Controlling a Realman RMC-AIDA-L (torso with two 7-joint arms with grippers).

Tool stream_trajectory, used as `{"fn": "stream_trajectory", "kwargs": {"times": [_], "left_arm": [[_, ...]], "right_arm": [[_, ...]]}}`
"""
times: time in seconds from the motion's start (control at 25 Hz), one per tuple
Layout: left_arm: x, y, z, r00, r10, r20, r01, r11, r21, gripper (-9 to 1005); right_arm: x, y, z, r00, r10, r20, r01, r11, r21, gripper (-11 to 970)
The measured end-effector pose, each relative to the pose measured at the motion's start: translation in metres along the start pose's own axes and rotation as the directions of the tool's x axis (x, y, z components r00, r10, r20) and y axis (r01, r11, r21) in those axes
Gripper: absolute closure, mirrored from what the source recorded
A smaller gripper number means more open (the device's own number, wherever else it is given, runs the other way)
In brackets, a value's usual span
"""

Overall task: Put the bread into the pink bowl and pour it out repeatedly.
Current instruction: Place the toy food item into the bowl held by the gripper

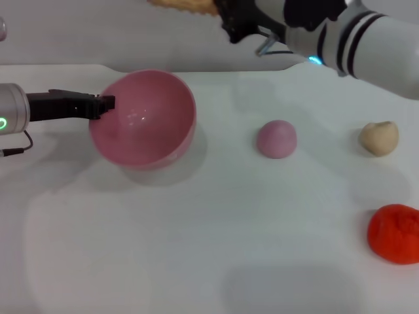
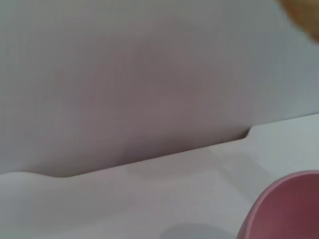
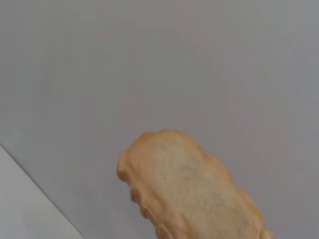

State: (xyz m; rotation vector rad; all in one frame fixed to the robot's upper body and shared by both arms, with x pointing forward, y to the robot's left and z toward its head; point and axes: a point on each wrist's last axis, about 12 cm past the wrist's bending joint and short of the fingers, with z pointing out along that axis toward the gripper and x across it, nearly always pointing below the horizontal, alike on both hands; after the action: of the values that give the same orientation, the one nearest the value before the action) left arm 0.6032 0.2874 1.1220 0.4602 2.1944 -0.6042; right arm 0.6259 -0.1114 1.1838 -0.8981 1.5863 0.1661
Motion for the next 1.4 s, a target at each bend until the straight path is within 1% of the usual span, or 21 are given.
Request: {"fn": "stream_trajectory", "kwargs": {"times": [0.04,0.08,0.12,0.32,0.4,0.48,0.72,0.88,1.2,1.4], "left_arm": [[0.0,0.001,0.0,1.0,-0.002,0.002,0.002,1.0,-0.006,948],[0.0,0.002,0.0,1.0,-0.004,0.005,0.004,1.0,-0.012,948],[0.001,0.003,0.0,1.0,-0.006,0.006,0.006,1.0,-0.017,948],[-0.001,0.002,0.002,1.0,-0.002,0.006,0.002,1.0,-0.017,948],[-0.001,0.001,0.003,1.0,-0.002,0.006,0.002,1.0,-0.016,948],[-0.001,0.002,0.003,1.0,-0.003,0.005,0.003,1.0,-0.018,948],[0.0,0.001,0.004,1.0,-0.005,0.004,0.005,1.0,-0.018,948],[-0.001,0.001,0.005,1.0,-0.004,0.005,0.004,1.0,-0.018,948],[-0.005,0.002,0.006,1.0,0.002,0.014,-0.001,1.0,-0.028,948],[-0.006,0.003,0.005,1.0,0.006,0.016,-0.005,0.999,-0.031,948]], "right_arm": [[-0.005,0.005,-0.002,1.0,-0.005,0.014,0.006,1.0,-0.017,881],[-0.012,0.017,-0.005,0.999,-0.018,0.03,0.019,0.998,-0.059,881],[-0.012,0.017,-0.005,0.999,-0.018,0.03,0.019,0.998,-0.059,882],[-0.014,0.045,-0.005,0.998,-0.052,0.032,0.057,0.987,-0.149,883],[-0.014,0.054,-0.004,0.998,-0.062,0.031,0.066,0.982,-0.174,883],[-0.012,0.06,-0.004,0.998,-0.061,0.027,0.065,0.98,-0.191,883],[-0.008,0.07,-0.003,0.999,-0.032,0.012,0.034,0.974,-0.225,882],[-0.008,0.076,-0.001,0.999,-0.036,0.009,0.037,0.968,-0.248,884],[-0.006,0.077,0.002,0.999,-0.039,-0.005,0.036,0.964,-0.265,864],[-0.005,0.077,0.002,0.999,-0.04,-0.007,0.036,0.964,-0.265,745]]}}
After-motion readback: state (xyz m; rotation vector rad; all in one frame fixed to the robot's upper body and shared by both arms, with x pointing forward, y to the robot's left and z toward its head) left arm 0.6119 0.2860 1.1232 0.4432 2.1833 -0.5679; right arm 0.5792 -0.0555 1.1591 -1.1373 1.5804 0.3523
